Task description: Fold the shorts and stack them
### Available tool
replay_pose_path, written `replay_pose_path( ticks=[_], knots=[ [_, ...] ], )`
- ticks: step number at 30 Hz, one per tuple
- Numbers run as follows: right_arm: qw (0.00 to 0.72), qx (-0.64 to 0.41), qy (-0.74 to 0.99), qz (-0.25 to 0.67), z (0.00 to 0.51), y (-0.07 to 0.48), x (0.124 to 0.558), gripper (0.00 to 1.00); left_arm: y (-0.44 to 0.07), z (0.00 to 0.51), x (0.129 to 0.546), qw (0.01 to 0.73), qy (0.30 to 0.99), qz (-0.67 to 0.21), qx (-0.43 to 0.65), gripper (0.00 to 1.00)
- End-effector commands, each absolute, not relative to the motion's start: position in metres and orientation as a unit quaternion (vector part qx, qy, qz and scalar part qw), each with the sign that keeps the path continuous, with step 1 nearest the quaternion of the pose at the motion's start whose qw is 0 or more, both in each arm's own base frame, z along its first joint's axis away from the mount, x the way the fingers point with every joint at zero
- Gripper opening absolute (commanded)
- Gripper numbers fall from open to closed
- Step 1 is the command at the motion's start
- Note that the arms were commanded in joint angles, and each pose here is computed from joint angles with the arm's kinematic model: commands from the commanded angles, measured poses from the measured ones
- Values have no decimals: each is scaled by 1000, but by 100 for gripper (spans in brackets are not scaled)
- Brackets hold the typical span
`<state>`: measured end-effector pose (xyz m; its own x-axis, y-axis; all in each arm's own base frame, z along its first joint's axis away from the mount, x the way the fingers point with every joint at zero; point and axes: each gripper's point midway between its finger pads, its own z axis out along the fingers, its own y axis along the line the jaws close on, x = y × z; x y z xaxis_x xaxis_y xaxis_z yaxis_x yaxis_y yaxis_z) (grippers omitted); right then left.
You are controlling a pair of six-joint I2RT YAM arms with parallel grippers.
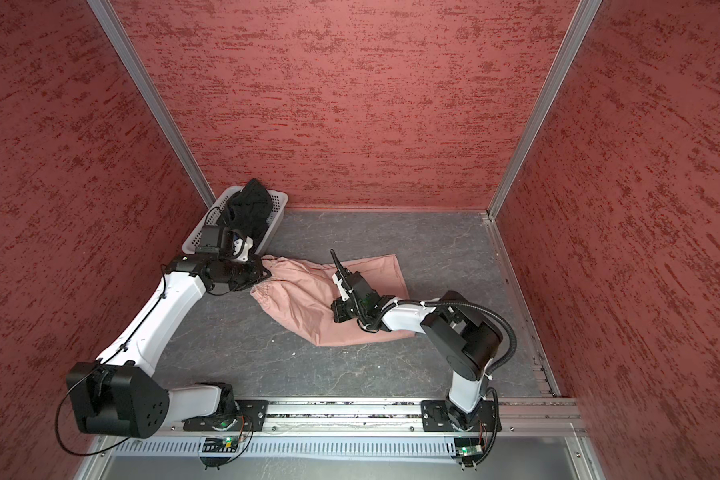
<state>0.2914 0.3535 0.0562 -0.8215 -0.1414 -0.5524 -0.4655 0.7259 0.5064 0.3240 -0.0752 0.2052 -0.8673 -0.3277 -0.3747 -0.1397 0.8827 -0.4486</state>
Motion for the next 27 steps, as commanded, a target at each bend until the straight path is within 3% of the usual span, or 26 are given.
replay_pose_path(
  ticks=[1,7,12,16,18,19,20,27],
  knots=[
    [228,-164,883,376,82,380,302,3,-65,226,318,224,958,-148,-99,0],
    [186,-184,852,454,68,441,293,4,-85,241,317,219,963,-141,-72,0],
    [192,-165,835,489,71,460,306,6,-111,240,307,216,961,-159,-63,0],
    [185,-168,830,499,75,471,311,14,-126,235,305,208,964,-158,-50,0],
    [194,-159,844,473,77,462,320,28,-130,235,308,205,966,-150,-43,0],
    [203,-146,855,455,80,447,328,40,-130,236,311,205,967,-142,-40,0],
    [208,-130,861,446,83,433,333,44,-131,237,313,207,968,-137,-37,0],
    [260,-37,889,376,107,314,355,58,-144,245,334,206,973,-100,-15,0]
  ],
)
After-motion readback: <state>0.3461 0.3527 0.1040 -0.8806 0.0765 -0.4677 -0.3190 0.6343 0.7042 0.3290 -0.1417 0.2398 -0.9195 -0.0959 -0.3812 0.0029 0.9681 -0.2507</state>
